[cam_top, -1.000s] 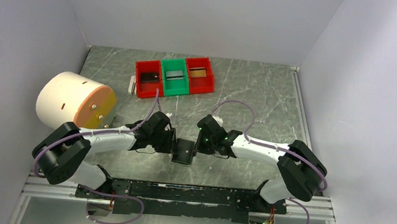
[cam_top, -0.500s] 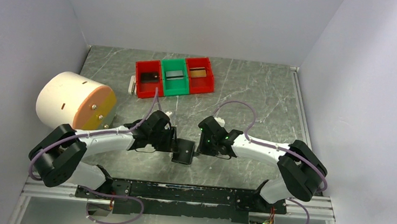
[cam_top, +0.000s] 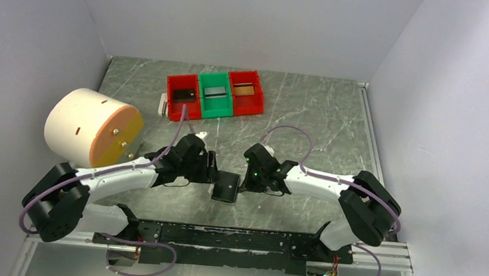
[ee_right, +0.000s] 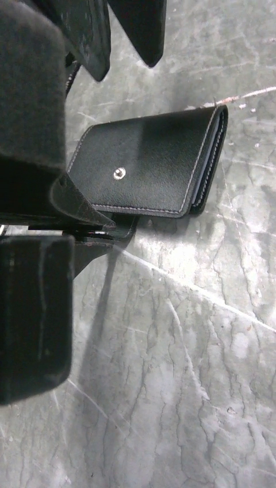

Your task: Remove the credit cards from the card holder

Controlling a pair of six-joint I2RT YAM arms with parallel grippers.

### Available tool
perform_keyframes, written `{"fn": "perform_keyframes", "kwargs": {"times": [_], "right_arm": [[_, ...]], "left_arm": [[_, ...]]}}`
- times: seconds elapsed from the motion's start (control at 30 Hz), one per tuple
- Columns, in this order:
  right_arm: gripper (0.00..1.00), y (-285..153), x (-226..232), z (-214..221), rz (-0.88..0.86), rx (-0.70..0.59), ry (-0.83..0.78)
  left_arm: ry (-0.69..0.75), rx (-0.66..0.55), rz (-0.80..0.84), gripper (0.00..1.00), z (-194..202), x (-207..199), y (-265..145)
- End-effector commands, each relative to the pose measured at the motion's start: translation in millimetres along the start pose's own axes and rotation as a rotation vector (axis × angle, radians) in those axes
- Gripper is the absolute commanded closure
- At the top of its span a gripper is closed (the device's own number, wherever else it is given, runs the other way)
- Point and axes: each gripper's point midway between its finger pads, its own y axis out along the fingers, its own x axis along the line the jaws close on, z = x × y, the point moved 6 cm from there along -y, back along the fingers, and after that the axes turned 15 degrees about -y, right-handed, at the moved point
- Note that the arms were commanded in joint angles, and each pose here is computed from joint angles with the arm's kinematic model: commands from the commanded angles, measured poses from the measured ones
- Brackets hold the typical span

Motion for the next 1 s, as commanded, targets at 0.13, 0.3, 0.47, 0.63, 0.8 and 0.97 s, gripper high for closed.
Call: {"fn": "perform_keyframes", "kwargs": {"times": [0.13, 0.3, 0.47, 0.63, 0.8, 0.97], "right_arm": [[1.00, -30.3, 28.9, -28.1, -0.204, -0.128, -0.095], [1.00, -46.1, 49.8, -36.9, -0.346, -0.171, -0.154], [1.00, -51.5, 71.0, -44.0, -0.448, -0.179, -0.232], [1.00, -54.0, 88.8, -51.1, -0.490, -0.180, -0.289], [1.00, -32.1, 81.5, -49.7, -0.371, -0.096, -0.266], [1.00, -18.8, 50.7, -36.9, -0.205, -0.085, -0.159]], "left_arm": [[-0.084, -0.264, -0.042, 0.36, -27.5, -2.9, -38.5], [-0.136, -0.391, -0.083, 0.30, -38.2, 3.3, -64.1], [-0.166, -0.469, -0.083, 0.23, -44.4, 4.8, -85.6], [-0.183, -0.506, -0.081, 0.14, -46.2, 6.3, -97.7], [-0.194, -0.529, -0.069, 0.13, -47.0, 7.2, -103.8], [-0.182, -0.496, -0.076, 0.13, -43.1, 8.3, -100.1]]}}
